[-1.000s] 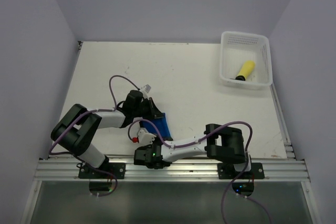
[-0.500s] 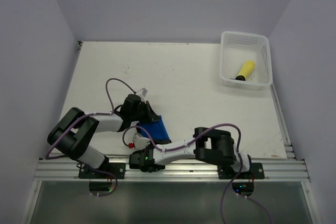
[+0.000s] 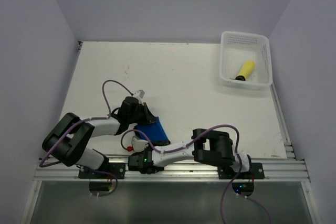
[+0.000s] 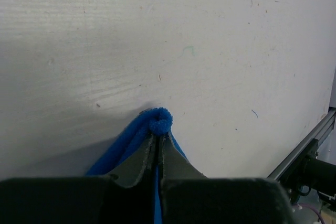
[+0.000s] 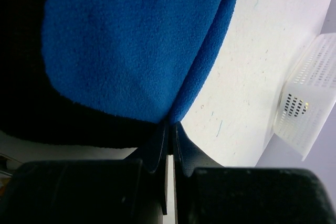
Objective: Roll the towels
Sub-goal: Roll the towel
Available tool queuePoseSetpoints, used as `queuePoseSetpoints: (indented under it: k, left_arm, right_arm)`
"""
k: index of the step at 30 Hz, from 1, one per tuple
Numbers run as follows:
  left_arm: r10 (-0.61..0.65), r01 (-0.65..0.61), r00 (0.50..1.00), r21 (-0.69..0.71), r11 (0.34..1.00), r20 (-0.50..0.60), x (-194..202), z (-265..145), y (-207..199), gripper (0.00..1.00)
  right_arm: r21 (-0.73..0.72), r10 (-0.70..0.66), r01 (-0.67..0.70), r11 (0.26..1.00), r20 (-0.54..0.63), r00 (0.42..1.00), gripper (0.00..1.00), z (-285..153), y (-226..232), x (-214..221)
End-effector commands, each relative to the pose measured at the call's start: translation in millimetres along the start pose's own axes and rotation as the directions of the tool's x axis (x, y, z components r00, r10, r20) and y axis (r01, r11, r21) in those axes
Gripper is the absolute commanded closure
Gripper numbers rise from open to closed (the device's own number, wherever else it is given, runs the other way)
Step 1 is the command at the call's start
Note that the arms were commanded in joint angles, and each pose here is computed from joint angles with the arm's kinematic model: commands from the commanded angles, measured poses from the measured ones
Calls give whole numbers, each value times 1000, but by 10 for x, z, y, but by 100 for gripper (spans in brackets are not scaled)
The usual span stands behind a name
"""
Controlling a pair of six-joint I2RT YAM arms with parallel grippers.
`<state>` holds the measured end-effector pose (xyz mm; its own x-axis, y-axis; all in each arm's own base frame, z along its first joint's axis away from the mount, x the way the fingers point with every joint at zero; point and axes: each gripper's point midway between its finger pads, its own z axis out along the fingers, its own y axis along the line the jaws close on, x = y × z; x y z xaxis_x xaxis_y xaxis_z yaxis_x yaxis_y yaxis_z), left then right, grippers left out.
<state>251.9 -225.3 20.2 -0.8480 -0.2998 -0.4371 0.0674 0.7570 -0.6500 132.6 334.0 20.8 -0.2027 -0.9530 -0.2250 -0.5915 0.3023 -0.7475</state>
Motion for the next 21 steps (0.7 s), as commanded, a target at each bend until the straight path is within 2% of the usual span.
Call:
queuePoseSetpoints:
  k: [1,4,6,7,9,10,15,18,19,21]
  left_arm:
    - [59,-25,978,-170,985,202,-496,-87,311,98]
    - [72,-34,978,-190,981,197,-486,-113,347,96]
    - [81,-43,979,-200,979,185,-463,-127,367,84]
    - [86,-48,976,-190,981,198,-497,-160,320,70]
    - [94,-55,974,-187,981,207,-531,-224,274,66]
    - [104,-57,961,-181,982,256,-665,-305,187,65]
    - [130,-74,930,-172,982,343,-944,-600,-60,66]
    - [134,-121,910,-57,991,393,-1064,-714,-378,76]
    - [138,-160,929,38,986,343,-954,-690,-548,84]
    - [128,-174,942,126,977,310,-896,-613,-691,88]
  right_arm:
    - [-184,-79,63,981,-80,994,100,-113,518,236]
    - [-176,-104,86,981,-93,990,100,-97,544,268]
    - [-182,-110,90,979,-98,989,100,-90,576,279]
    - [-184,-111,92,979,-99,989,100,-90,582,273]
    - [-180,-119,99,979,-105,987,100,-78,589,285]
    - [-180,-119,99,979,-105,987,100,-77,592,282]
    - [-172,-124,105,980,-107,986,100,-67,583,289]
    - [-169,-128,109,980,-109,986,100,-65,591,291]
    - [-171,-128,109,979,-109,986,100,-63,599,287]
    - [-169,-131,111,979,-111,985,100,-62,596,289]
